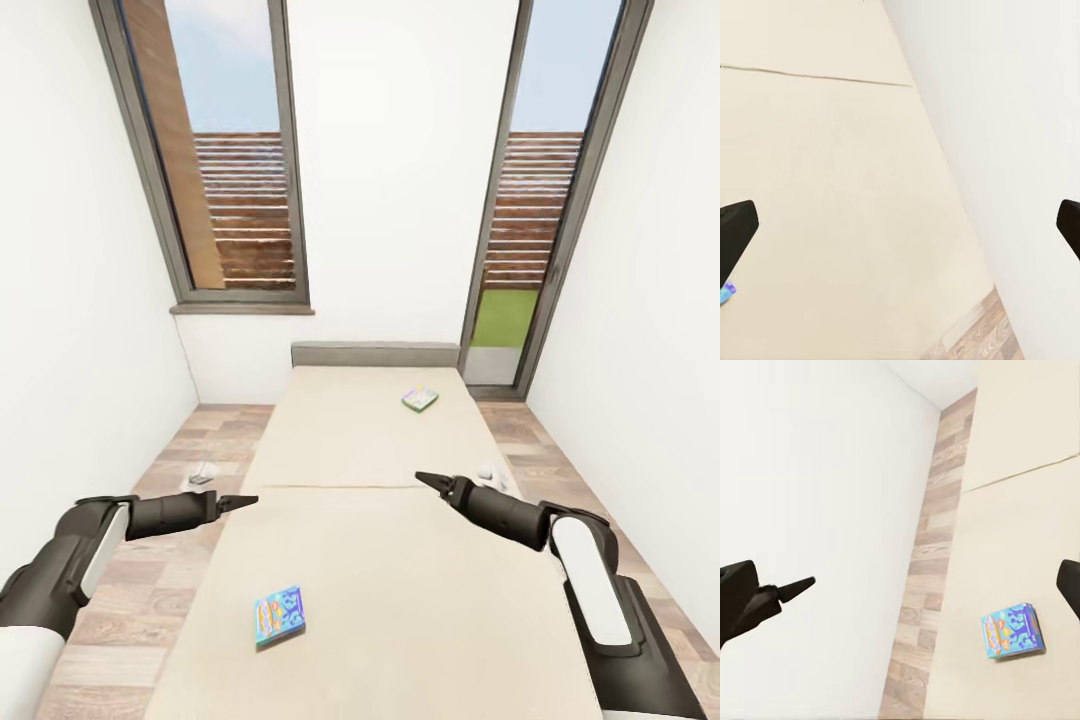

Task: Put all the toys in the child's room - the three board games (two on the bed and one on the table), the two jigsaw puzzles on the table, and the tennis ball on the table - inside the toy box on the table in the child's room.

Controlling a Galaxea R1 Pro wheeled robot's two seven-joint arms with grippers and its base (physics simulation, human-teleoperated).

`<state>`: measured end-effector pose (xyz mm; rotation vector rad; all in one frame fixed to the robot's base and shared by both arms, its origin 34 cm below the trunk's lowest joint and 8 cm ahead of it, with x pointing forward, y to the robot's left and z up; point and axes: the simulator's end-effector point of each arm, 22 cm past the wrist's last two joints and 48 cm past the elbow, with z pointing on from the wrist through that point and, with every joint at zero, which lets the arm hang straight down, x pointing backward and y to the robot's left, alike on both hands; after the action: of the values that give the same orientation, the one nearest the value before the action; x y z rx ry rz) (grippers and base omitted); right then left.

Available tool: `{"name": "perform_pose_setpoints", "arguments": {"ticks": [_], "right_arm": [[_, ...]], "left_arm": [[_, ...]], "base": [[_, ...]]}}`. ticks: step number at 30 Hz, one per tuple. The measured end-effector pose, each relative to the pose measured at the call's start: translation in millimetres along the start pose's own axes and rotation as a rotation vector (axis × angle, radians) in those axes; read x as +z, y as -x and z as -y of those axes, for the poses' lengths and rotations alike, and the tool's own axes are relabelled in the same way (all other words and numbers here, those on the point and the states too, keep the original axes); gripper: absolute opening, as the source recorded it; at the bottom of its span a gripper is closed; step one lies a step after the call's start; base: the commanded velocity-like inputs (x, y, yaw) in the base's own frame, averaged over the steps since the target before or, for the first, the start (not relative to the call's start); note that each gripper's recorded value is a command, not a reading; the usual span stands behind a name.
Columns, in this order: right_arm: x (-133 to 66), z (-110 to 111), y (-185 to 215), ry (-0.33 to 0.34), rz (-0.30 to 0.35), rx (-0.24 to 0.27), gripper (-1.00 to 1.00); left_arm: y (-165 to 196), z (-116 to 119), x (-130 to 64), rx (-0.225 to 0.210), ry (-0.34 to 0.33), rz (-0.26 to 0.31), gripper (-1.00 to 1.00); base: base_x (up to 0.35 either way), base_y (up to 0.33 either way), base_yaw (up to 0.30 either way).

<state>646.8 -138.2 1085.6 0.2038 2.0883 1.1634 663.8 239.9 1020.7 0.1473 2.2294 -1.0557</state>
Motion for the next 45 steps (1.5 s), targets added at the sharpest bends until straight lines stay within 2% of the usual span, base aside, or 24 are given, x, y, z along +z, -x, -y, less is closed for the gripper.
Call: {"name": "perform_pose_setpoints", "arguments": {"ticks": [2,7,10,23,36,45], "right_arm": [[-3.3,-7.1,1.2,0.049,-0.005,0.001,1.0],[-6.8,-17.8,2.1,0.122,-0.009,0.0,1.0],[-6.8,-18.4,1.6,0.134,-0.012,0.002,1.0],[-1.9,-8.1,-3.1,0.134,-0.023,0.022,1.0],[2.1,3.7,-6.1,0.12,-0.029,0.042,1.0],[5.0,11.2,-8.5,0.11,-0.034,0.053,1.0]], "left_arm": [[-0.9,-1.0,1.9,-0.002,0.002,-0.001,1.0],[-4.0,-3.9,5.0,-0.008,0.005,-0.007,1.0],[-5.9,-5.7,6.7,-0.011,0.006,-0.01,1.0],[-15.3,-22.5,20.8,-0.03,0.069,-0.023,1.0],[-25.8,-28.4,34.8,-0.051,0.084,-0.039,1.0],[-33.9,-43.3,39.8,-0.065,0.133,-0.052,1.0]], "base": [[0.0,0.0,0.0],[0.0,0.0,0.0],[0.0,0.0,0.0],[0.0,0.0,0.0],[0.0,0.0,0.0],[0.0,0.0,0.0]]}}
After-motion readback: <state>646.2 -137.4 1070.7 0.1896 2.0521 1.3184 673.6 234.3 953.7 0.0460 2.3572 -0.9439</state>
